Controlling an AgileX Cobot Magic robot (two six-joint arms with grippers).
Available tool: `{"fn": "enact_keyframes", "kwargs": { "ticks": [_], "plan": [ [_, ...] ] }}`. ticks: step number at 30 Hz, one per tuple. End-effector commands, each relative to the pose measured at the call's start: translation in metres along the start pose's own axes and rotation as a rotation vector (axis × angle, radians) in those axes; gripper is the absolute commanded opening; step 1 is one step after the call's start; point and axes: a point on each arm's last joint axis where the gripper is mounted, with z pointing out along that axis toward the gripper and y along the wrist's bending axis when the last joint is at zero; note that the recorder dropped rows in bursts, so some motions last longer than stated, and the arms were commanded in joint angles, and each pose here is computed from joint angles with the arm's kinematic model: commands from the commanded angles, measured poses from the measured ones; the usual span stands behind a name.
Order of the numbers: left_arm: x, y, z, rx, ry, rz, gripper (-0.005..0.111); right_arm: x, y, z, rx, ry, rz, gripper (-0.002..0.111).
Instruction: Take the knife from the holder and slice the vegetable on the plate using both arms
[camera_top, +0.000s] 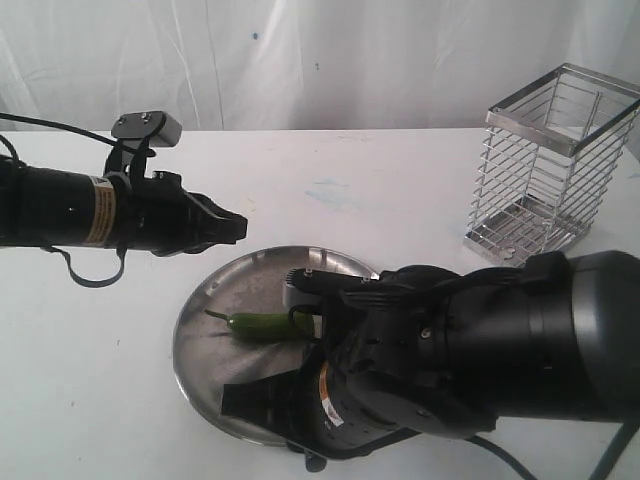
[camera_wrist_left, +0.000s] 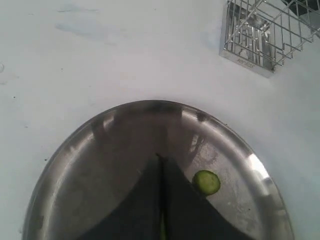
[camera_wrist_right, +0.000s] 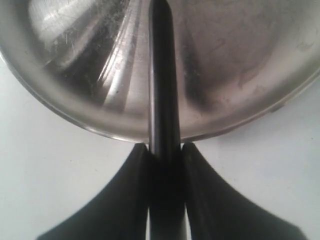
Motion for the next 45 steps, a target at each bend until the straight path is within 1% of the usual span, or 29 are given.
{"fn": "enact_keyframes", "kwargs": {
  "ticks": [1,4,7,11,12,14,15,17,23,45],
  "plan": [
    [-0.002,-0.001,-0.001,0.001,-0.014,-0.003,0.0,-0.002,-0.002,0.0,0.009,-0.013,-0.035,0.0],
    [-0.004,-0.001,-0.001,0.001,-0.031,-0.033,0.0,-0.002,-0.002,0.0,0.011,-0.016,-0.041,0.0],
    [-0.004,-0.001,-0.001,-0.002,-0.033,-0.038,0.0,-0.006,-0.003,0.0,0.021,-0.038,-0.081,0.0],
    [-0.004,0.0,-0.001,-0.013,-0.033,-0.04,0.0,-0.012,-0.009,-0.003,0.04,-0.048,-0.066,0.0],
    [-0.004,0.002,-0.001,-0.026,-0.032,-0.04,0.0,-0.013,-0.01,-0.004,0.045,-0.048,-0.061,0.0],
    [-0.004,0.007,-0.001,-0.085,-0.027,-0.041,0.0,-0.013,-0.013,-0.004,0.067,-0.04,-0.056,0.0],
    [-0.003,0.01,-0.002,-0.123,-0.024,-0.041,0.0,-0.011,-0.012,-0.004,0.065,-0.038,-0.069,0.0],
    [-0.003,0.013,-0.002,-0.157,-0.021,-0.042,0.0,-0.011,-0.011,-0.004,0.062,-0.04,-0.09,0.0],
    [-0.003,0.013,-0.002,-0.157,-0.025,-0.051,0.0,-0.012,-0.008,-0.003,0.026,-0.052,-0.088,0.0],
    [-0.003,0.013,-0.002,-0.154,-0.026,-0.051,0.0,-0.009,-0.007,-0.003,0.02,-0.022,-0.102,0.0]
  ]
}}
